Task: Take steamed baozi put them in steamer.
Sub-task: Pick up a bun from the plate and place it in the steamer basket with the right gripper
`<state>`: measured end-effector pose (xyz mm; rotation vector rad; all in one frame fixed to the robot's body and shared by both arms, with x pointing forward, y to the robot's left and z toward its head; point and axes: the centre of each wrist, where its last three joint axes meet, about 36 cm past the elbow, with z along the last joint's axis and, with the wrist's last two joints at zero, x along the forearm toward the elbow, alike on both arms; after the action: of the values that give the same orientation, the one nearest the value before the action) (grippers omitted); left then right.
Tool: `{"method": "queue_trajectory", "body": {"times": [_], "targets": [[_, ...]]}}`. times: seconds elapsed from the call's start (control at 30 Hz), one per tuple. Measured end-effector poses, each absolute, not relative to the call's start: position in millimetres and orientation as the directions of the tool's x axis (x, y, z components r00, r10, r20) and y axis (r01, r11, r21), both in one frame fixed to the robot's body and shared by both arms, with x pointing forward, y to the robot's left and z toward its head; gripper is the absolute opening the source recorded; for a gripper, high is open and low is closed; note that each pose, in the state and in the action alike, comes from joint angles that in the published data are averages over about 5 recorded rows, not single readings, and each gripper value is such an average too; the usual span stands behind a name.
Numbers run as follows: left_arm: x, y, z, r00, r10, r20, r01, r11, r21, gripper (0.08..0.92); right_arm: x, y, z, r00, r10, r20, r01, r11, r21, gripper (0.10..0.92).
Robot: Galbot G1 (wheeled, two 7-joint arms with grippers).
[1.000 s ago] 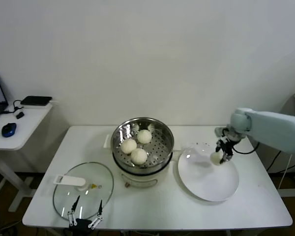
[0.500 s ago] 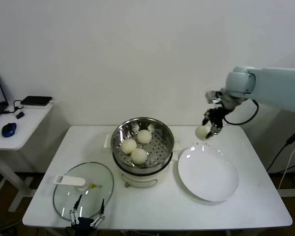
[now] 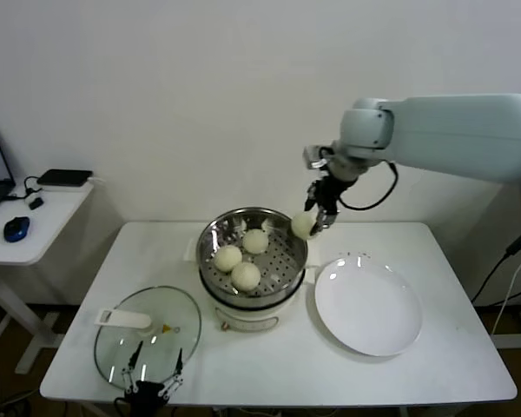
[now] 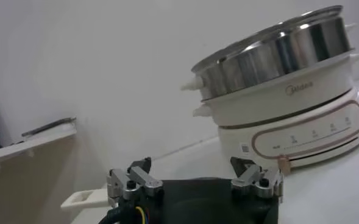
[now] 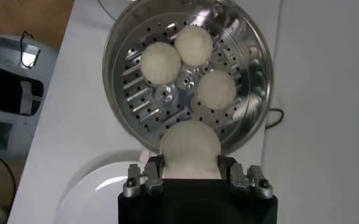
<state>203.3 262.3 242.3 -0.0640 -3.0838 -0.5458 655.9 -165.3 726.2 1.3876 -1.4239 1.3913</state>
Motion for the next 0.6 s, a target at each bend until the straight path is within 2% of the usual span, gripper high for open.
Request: {"method": "queue_trajectory", "body": {"times": [0.27, 0.6], "targets": [[203.5, 265.4, 241.4, -0.999, 0.027, 0.019, 0.032, 0.939, 0.342, 0.823, 663.9, -122.2, 680.2, -0.169, -0.211, 0.963, -0.96, -0.184, -0.209, 0.602], [203.0, 268.0, 239.5, -1.0, 0.017, 0.023, 0.024, 0.941, 0.339, 0.823, 671.2, -107.2, 623.5, -0.148, -0.194, 0.97, -0.964, -0.19, -0.185, 0.609]]}}
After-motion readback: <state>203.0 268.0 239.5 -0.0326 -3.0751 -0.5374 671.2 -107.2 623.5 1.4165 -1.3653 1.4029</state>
